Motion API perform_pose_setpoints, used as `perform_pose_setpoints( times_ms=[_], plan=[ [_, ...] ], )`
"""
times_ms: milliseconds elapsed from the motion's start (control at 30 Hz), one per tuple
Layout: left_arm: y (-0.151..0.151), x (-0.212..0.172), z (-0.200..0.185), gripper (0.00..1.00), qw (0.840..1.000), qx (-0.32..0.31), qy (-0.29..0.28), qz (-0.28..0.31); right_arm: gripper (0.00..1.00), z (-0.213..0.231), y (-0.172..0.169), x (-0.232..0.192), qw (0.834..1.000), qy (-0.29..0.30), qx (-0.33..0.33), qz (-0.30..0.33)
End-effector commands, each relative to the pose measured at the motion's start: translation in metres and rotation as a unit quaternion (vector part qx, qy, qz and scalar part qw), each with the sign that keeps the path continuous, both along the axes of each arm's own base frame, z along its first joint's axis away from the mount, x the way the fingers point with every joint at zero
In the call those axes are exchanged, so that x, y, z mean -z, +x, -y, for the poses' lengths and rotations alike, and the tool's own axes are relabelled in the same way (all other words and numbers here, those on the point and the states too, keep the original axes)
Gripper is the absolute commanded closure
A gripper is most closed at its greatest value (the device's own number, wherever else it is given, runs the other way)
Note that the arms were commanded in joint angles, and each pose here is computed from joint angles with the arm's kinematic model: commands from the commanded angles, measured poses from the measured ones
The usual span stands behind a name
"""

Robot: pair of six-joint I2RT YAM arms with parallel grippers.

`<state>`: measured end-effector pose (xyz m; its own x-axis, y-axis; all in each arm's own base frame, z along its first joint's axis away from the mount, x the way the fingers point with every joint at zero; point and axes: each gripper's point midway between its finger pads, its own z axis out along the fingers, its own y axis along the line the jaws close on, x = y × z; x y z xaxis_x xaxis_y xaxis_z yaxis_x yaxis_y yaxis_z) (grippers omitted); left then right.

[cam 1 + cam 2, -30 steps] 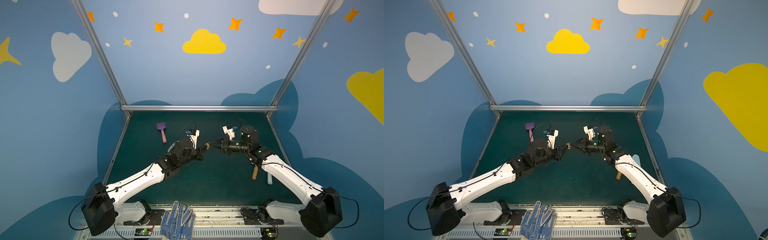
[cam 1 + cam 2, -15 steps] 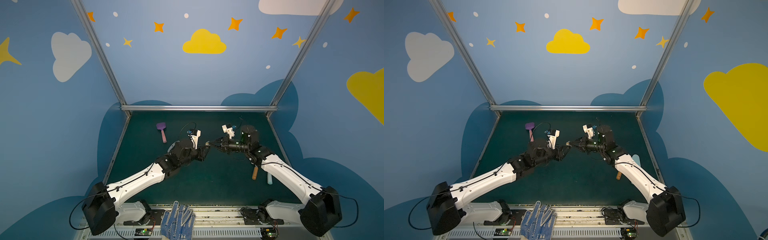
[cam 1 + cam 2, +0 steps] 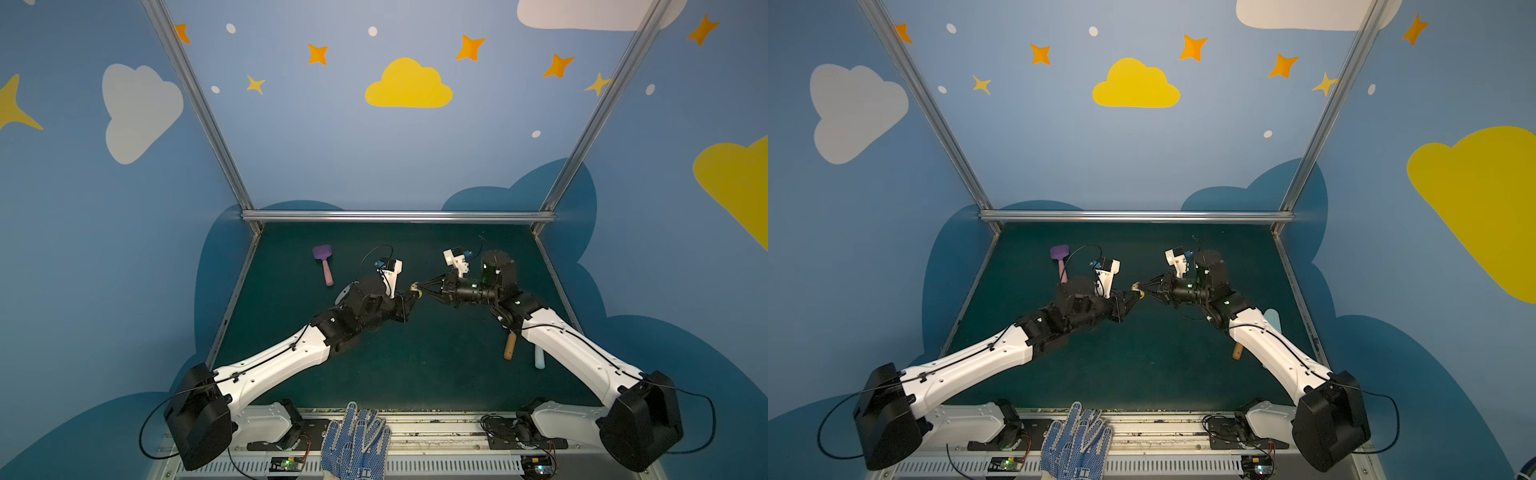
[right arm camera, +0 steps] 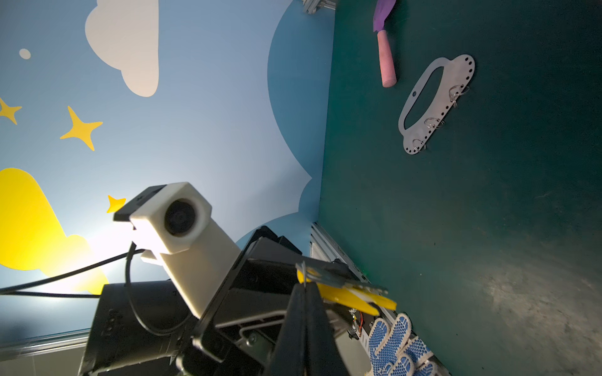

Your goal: Put the keys on the keyring

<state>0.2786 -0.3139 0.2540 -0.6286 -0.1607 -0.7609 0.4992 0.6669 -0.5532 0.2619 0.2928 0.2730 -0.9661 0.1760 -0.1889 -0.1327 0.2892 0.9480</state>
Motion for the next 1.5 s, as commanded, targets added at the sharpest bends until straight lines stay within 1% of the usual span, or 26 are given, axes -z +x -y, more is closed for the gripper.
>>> perform_pose_setpoints(
  times_ms=[0,100,233,433,467,533,633,700,767,900,1000,1200,1300,1400,1467],
  plan=[
    [0.001,-0.028,-0.004,0.78,0.999,-0.004,-0.016,0.029,1.00,-0.002,0.000,0.004,1.000,0.002,-0.005,-0.001],
    [-0.001,-0.032,-0.005,0.80,0.999,-0.003,-0.020,0.033,1.00,-0.002,0.000,0.007,1.000,0.000,-0.005,-0.003],
    [-0.002,-0.033,-0.005,0.89,0.999,-0.001,-0.020,0.033,1.00,-0.002,0.000,0.007,1.000,0.001,-0.006,-0.005],
    [-0.002,-0.026,-0.005,0.91,1.000,-0.003,-0.014,0.024,1.00,-0.002,0.000,0.005,1.000,0.002,-0.003,-0.002],
    [-0.001,-0.024,-0.005,0.90,1.000,-0.004,-0.012,0.022,1.00,-0.002,0.000,0.005,1.000,0.002,-0.003,-0.003],
    [-0.001,-0.024,-0.005,0.80,1.000,-0.004,-0.013,0.020,1.00,-0.001,0.000,0.004,1.000,0.002,-0.003,-0.002],
    [0.000,-0.022,-0.004,0.76,1.000,-0.004,-0.014,0.017,1.00,-0.001,0.000,0.003,1.000,0.003,-0.003,-0.001],
    [0.000,-0.020,-0.003,0.77,1.000,-0.003,-0.013,0.016,1.00,-0.001,0.000,0.002,1.000,0.004,-0.002,0.001],
    [0.001,-0.021,-0.002,0.80,1.000,-0.004,-0.013,0.017,1.00,-0.001,0.000,0.002,1.000,0.004,-0.002,0.000],
    [0.005,-0.019,-0.003,0.77,1.000,-0.012,-0.007,0.018,1.00,-0.001,-0.001,0.001,1.000,0.006,-0.002,0.000],
    [0.007,-0.016,-0.002,0.82,1.000,-0.014,-0.002,0.015,1.00,-0.001,-0.002,0.001,1.000,0.007,-0.002,0.000],
    [0.011,-0.012,-0.004,0.83,1.000,-0.026,0.006,0.013,1.00,0.000,-0.004,-0.004,1.000,0.011,-0.004,0.003],
    [0.011,-0.013,-0.005,0.90,0.999,-0.029,0.007,0.015,1.00,0.001,-0.005,-0.005,1.000,0.012,-0.003,0.005],
    [0.012,-0.017,-0.007,0.90,0.999,-0.032,0.006,0.021,1.00,0.001,-0.005,-0.003,1.000,0.011,-0.003,0.003],
    [0.011,-0.018,-0.009,0.93,0.999,-0.033,0.009,0.025,1.00,0.001,-0.005,-0.002,1.000,0.009,-0.002,0.001]
  ],
)
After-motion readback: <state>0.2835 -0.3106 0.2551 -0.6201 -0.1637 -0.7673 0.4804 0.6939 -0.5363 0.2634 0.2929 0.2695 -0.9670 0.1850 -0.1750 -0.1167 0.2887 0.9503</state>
